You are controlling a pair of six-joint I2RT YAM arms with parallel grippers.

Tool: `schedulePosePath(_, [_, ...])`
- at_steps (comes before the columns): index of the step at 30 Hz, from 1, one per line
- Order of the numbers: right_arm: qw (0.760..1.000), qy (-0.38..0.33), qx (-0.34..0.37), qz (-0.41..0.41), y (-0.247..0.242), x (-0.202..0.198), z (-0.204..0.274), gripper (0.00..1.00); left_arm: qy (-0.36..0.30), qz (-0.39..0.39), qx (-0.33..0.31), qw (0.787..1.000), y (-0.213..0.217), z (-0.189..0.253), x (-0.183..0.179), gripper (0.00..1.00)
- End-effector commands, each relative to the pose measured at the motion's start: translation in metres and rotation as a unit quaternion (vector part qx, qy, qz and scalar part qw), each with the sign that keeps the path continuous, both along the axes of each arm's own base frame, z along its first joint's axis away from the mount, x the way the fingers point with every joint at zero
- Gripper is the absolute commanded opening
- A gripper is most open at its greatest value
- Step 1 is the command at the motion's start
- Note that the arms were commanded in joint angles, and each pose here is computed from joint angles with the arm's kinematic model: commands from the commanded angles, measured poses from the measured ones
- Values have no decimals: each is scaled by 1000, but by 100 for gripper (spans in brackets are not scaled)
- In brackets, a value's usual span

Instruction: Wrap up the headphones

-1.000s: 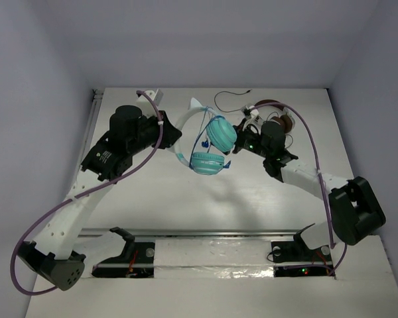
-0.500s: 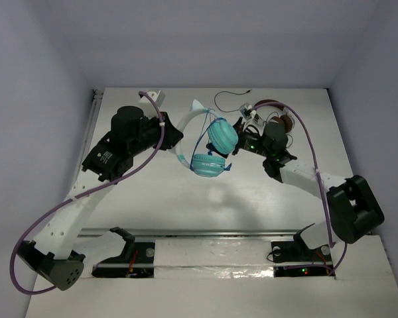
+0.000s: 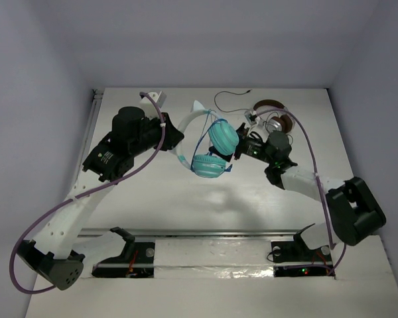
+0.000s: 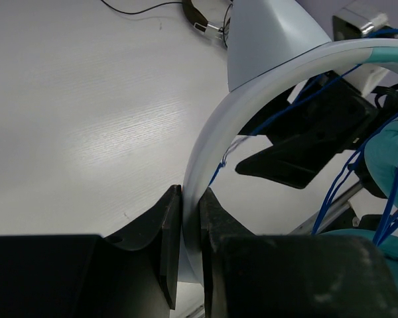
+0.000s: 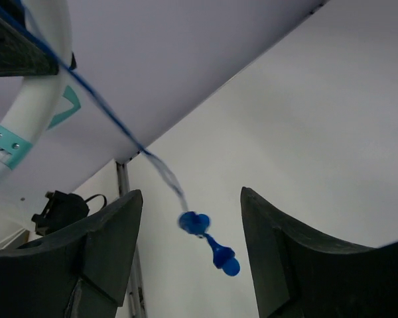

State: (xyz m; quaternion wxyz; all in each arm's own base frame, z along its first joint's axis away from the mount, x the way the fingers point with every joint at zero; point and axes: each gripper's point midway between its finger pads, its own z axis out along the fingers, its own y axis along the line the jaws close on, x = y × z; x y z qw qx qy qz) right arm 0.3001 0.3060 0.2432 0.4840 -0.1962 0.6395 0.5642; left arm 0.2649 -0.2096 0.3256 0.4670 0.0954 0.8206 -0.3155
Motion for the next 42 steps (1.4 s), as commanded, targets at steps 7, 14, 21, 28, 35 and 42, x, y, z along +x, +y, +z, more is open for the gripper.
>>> schedulePosePath(7, [996, -64, -53, -37, -16, -4, 14, 68, -48, -6, -47, 998, -6, 41, -4, 0])
schedulePosePath(14, [995, -66, -67, -39, -13, 6, 19, 70, -49, -6, -47, 998, -5, 43, -4, 0])
schedulePosePath(21, [996, -57, -65, -34, -2, 14, 15, 70, -48, -9, -48, 998, -8, 43, -5, 0])
schedulePosePath(28, [998, -42, -48, 8, 22, -5, 2, 69, -47, -3, -47, 998, -8, 42, -1, 0])
schedulePosePath(35, [999, -28, -22, -3, 24, 1, -5, 27, -51, 3, -51, 997, -8, 45, 2, 0])
schedulePosePath(42, [998, 48, 10, -38, 19, -11, -21, 0, -75, 77, -73, 992, -1, 56, 32, 0])
